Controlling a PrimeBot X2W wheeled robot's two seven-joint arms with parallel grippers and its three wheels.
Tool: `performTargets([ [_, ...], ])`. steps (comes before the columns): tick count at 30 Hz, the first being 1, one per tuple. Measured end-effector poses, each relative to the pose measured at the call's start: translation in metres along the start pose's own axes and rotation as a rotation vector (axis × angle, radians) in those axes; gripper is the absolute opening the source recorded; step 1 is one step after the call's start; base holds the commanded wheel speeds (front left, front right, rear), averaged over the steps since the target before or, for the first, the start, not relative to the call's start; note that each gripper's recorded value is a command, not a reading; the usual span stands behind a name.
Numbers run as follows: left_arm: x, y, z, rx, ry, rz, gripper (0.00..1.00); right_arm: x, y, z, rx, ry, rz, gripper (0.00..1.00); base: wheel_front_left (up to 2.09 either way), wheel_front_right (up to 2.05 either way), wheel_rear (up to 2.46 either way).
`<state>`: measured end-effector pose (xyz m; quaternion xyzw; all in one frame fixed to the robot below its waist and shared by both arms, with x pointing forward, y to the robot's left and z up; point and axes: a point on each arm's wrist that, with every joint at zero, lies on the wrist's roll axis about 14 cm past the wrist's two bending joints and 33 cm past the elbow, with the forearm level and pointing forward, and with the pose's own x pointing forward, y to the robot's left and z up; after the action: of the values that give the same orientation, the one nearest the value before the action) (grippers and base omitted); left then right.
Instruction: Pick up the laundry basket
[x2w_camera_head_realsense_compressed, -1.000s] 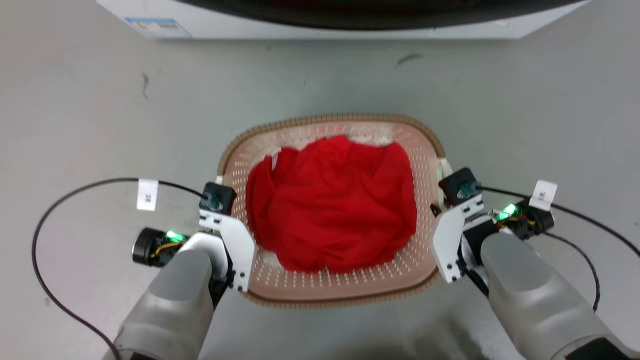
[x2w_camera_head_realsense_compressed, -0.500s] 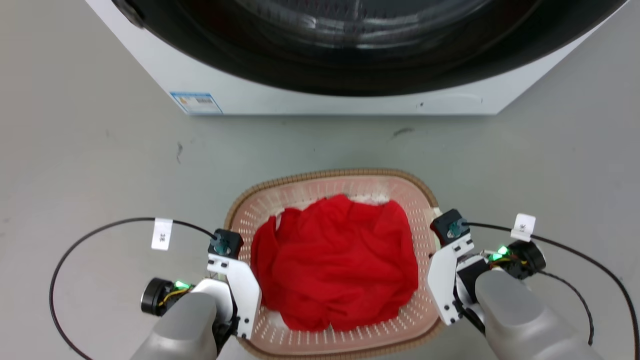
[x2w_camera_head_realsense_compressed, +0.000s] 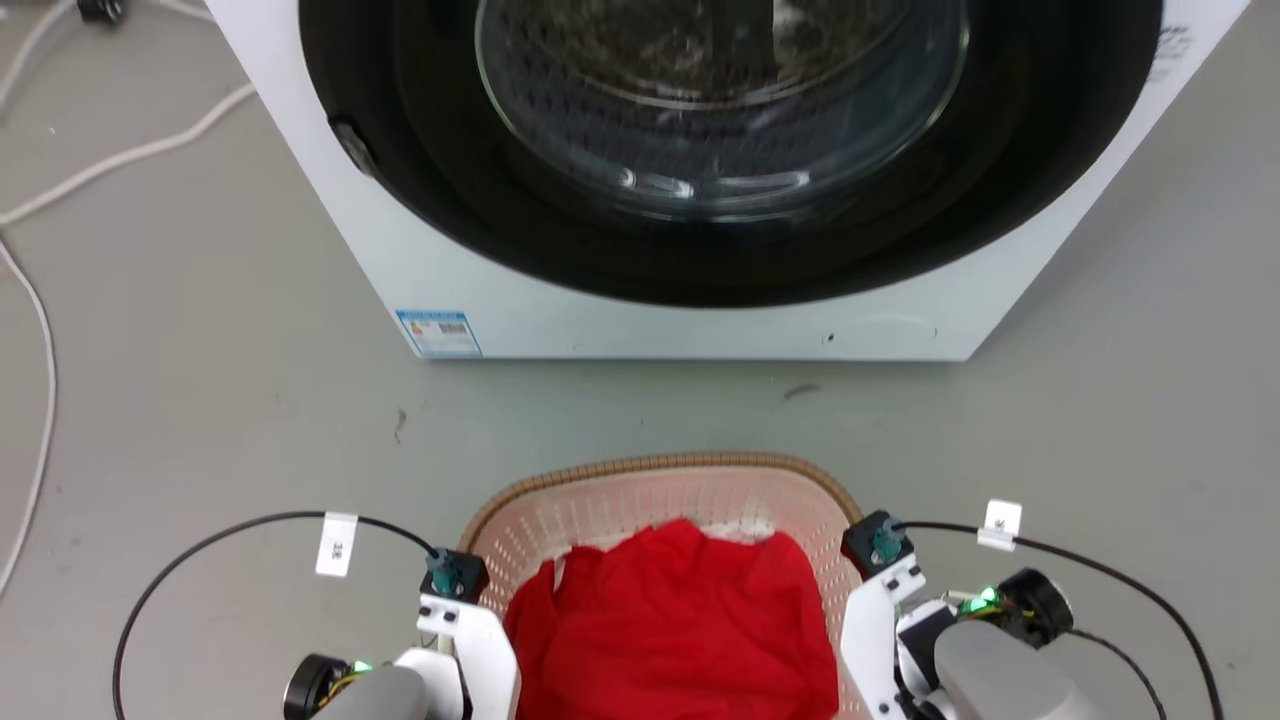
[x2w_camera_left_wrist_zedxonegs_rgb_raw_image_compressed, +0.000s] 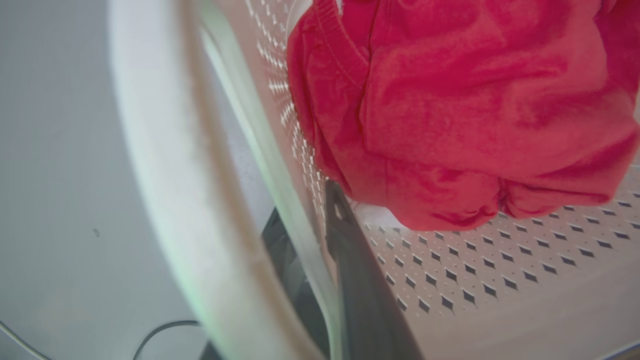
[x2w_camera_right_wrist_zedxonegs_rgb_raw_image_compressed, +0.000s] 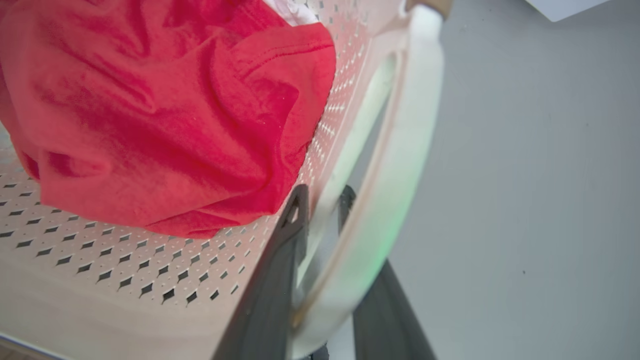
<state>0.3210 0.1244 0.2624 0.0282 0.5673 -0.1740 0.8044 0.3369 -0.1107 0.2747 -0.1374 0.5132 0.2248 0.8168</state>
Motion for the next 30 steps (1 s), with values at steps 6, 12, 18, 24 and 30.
performTargets([
  [6,-0.015,-0.005,-0.011,0.003,0.005,-0.004,0.00,-0.015,0.009,-0.007,-0.007,0.014,-0.001,0.00,0.00,0.00,0.00],
  [12,-0.027,-0.011,-0.019,0.001,0.005,-0.011,0.00,-0.027,0.016,-0.013,-0.012,0.024,-0.004,0.00,0.00,0.00,0.00],
  [18,-0.041,-0.017,-0.031,0.001,0.022,-0.021,0.00,-0.042,0.025,-0.026,-0.010,0.040,0.002,0.00,0.00,0.00,0.00],
  [24,-0.045,-0.020,-0.037,-0.007,0.049,-0.031,0.00,-0.047,0.025,-0.029,-0.009,0.047,0.003,0.00,0.00,0.00,0.00],
  [30,-0.047,-0.023,-0.042,-0.011,0.065,-0.040,0.00,-0.050,0.030,-0.035,-0.010,0.075,0.017,0.00,0.00,0.00,0.00],
])
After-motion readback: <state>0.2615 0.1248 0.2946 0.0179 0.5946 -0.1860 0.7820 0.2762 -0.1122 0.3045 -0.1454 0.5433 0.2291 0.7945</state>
